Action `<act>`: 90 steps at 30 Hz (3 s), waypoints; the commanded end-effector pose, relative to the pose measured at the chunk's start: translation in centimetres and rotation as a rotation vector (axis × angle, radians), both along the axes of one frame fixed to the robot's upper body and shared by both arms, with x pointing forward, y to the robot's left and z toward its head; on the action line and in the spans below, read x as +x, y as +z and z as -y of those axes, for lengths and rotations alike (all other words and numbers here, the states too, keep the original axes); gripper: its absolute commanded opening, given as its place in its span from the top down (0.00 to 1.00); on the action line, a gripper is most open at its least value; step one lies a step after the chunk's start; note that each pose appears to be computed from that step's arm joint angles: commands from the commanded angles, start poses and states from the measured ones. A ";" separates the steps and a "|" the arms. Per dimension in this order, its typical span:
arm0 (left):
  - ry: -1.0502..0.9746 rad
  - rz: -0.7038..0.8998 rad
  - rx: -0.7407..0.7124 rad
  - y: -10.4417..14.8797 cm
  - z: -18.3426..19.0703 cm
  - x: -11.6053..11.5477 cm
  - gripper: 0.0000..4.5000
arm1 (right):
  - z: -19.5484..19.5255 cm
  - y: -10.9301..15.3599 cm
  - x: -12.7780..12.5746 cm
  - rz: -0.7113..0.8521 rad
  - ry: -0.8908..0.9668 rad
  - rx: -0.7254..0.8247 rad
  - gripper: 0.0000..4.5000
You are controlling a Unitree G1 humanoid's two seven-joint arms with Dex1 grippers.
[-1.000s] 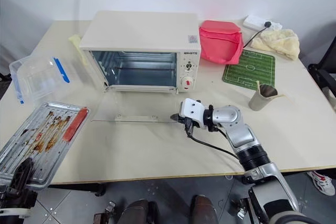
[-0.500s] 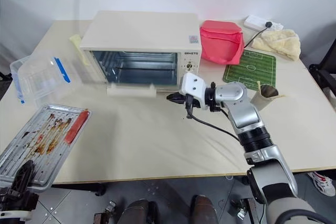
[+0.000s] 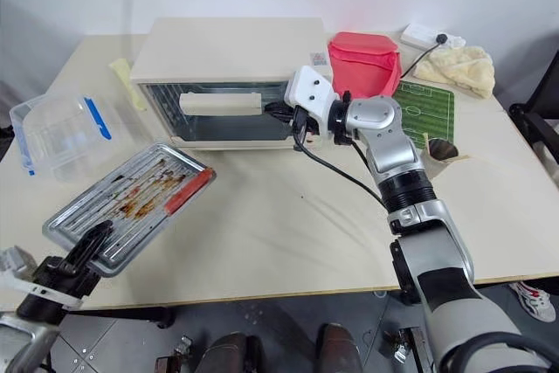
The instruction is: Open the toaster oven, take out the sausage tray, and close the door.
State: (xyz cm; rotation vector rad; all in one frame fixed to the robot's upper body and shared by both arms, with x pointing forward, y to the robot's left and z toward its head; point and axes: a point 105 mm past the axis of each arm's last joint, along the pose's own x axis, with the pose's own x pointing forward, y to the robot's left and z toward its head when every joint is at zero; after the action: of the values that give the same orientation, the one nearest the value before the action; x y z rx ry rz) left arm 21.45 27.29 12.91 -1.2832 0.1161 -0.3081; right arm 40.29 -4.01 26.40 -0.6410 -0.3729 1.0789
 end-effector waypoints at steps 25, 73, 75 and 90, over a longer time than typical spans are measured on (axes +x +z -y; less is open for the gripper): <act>-0.887 -0.123 0.133 2.2 10.5 7.9 1.00 | 10.0 -5.4 -8.6 -0.209 -0.142 -0.256 0.99; -0.883 -0.287 0.451 -3.7 10.0 13.0 0.01 | 16.6 -7.2 -7.9 -0.329 -0.439 -0.253 0.00; -0.856 -0.252 0.523 -2.9 8.5 13.0 0.01 | 16.6 -7.3 -8.0 -0.336 -0.433 -0.262 0.00; -0.644 0.634 1.064 4.8 2.9 9.7 0.01 | 17.9 -8.4 -10.5 -0.399 -0.270 -0.227 0.00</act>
State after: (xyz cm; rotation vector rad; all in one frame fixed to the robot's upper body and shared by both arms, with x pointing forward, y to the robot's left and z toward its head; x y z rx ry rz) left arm 31.55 24.24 16.97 -0.1531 0.1726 -1.0162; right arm 30.04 -21.07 17.39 -0.6463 0.2075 0.9748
